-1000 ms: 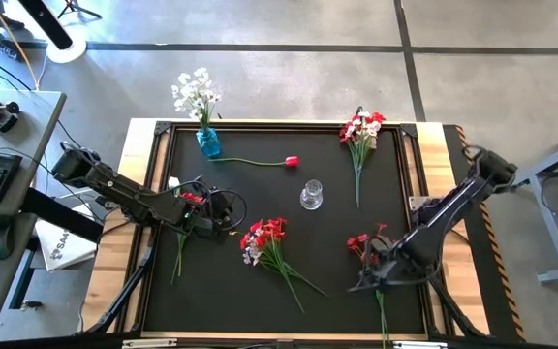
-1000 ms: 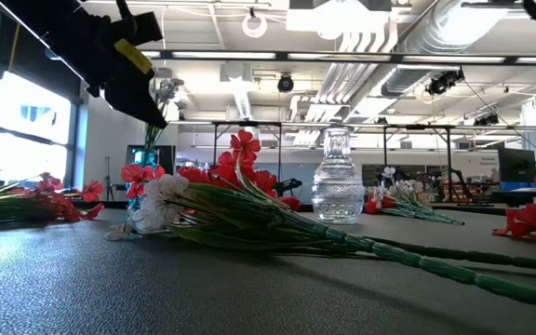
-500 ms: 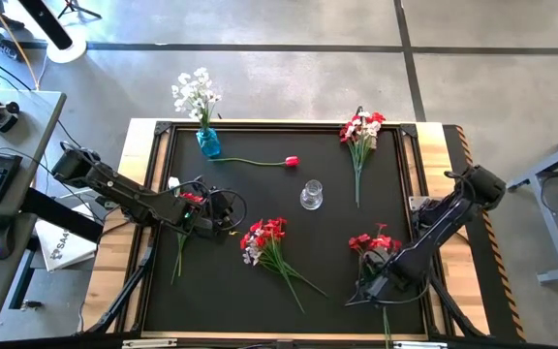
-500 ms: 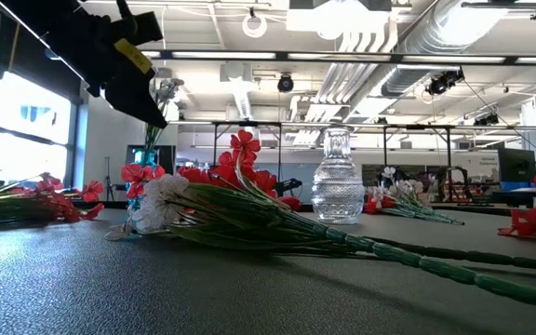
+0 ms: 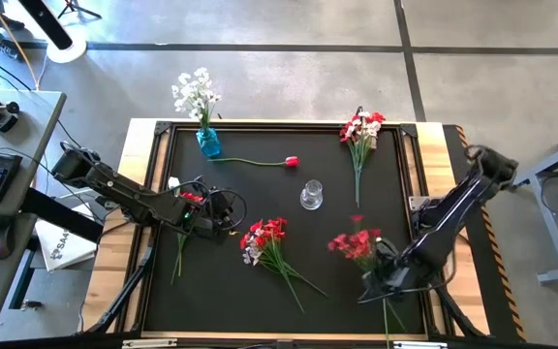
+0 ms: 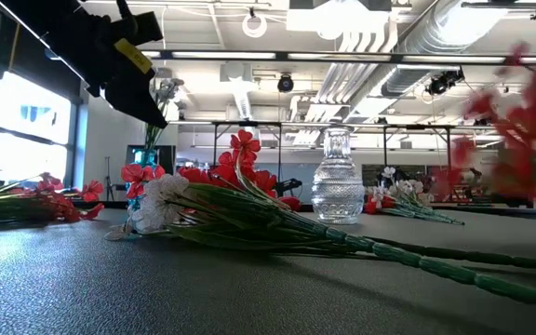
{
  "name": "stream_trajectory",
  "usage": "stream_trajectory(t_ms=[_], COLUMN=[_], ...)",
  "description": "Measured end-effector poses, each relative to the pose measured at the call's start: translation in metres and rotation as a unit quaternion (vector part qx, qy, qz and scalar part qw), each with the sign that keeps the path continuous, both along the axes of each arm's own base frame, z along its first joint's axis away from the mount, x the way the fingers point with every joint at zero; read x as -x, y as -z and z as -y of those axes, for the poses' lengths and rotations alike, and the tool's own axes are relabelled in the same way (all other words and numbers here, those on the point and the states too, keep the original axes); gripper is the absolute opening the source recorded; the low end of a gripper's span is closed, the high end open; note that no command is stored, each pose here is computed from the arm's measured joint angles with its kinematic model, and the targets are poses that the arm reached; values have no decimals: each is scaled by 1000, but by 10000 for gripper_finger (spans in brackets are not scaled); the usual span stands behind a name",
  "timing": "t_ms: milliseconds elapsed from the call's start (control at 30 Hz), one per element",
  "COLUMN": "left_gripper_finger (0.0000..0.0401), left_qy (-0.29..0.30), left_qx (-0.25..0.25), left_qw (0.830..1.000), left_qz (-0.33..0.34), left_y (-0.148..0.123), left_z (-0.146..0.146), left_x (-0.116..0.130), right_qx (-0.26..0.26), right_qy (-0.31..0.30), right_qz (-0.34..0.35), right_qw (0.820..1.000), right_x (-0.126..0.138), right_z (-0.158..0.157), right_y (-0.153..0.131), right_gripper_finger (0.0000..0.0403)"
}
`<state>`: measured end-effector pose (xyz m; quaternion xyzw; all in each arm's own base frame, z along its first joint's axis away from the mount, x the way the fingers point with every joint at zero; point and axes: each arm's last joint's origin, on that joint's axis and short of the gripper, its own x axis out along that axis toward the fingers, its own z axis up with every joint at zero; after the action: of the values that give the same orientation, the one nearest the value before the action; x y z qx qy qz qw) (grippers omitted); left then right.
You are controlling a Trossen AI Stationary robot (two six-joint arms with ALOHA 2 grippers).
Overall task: Sort flowers into vase by color
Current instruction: Put the bottom right red flowers into the transparent vase
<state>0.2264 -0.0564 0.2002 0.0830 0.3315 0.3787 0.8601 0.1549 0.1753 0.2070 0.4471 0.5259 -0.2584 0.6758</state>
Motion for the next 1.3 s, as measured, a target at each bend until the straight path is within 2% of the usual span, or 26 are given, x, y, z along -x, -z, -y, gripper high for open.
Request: stream_trajectory(t_ms=[100, 167, 233, 333, 467, 600, 633, 733, 800, 867, 1033, 1167, 1300], left_gripper_finger=[103, 103, 103, 103, 103, 103, 103, 103, 103, 103, 103, 103, 103], left_qy=[-3, -5, -6, -5, -3, 2, 3, 5, 5, 5, 7, 5, 3], left_qx=[4, 5, 8, 9, 10, 12, 12, 12, 12, 12, 14, 18, 21], left_qw=[1000, 1000, 1000, 1000, 1000, 1000, 1000, 1000, 1000, 1000, 1000, 1000, 999], left_qz=[5, 7, 10, 11, 12, 20, 20, 20, 20, 20, 19, 22, 27], left_y=[0, 0, 0, 0, 0, -1, -1, -1, -1, -1, -1, -1, -1], left_z=[0, 0, 0, 0, 2, 3, 4, 5, 5, 5, 5, 5, 5], left_x=[0, 0, 0, 0, 0, -2, -2, -1, -1, -1, -1, -2, -2], right_qx=[66, 137, 234, 356, 380, 423, 445, 524, 568, 599, 635, 650, 650], right_qy=[-33, -54, -71, -100, -155, -169, -163, -131, -116, -97, -39, 5, 0], right_qz=[125, 220, 304, 397, 500, 600, 606, 591, 569, 547, 488, 442, 425], right_qw=[989, 964, 921, 840, 763, 658, 638, 599, 583, 577, 598, 618, 630], right_x=[-5, -11, -19, -31, -45, -46, -45, -45, -47, -51, -61, -60, -58], right_z=[4, 5, 4, -4, -2, 22, 30, 56, 71, 85, 115, 125, 126], right_y=[-13, -22, -32, -42, -44, -44, -42, -39, -37, -37, -36, -37, -37], right_gripper_finger=[6, 8, 4, 3, 2, 1, 1, 1, 1, 0, 0, 0, 0])
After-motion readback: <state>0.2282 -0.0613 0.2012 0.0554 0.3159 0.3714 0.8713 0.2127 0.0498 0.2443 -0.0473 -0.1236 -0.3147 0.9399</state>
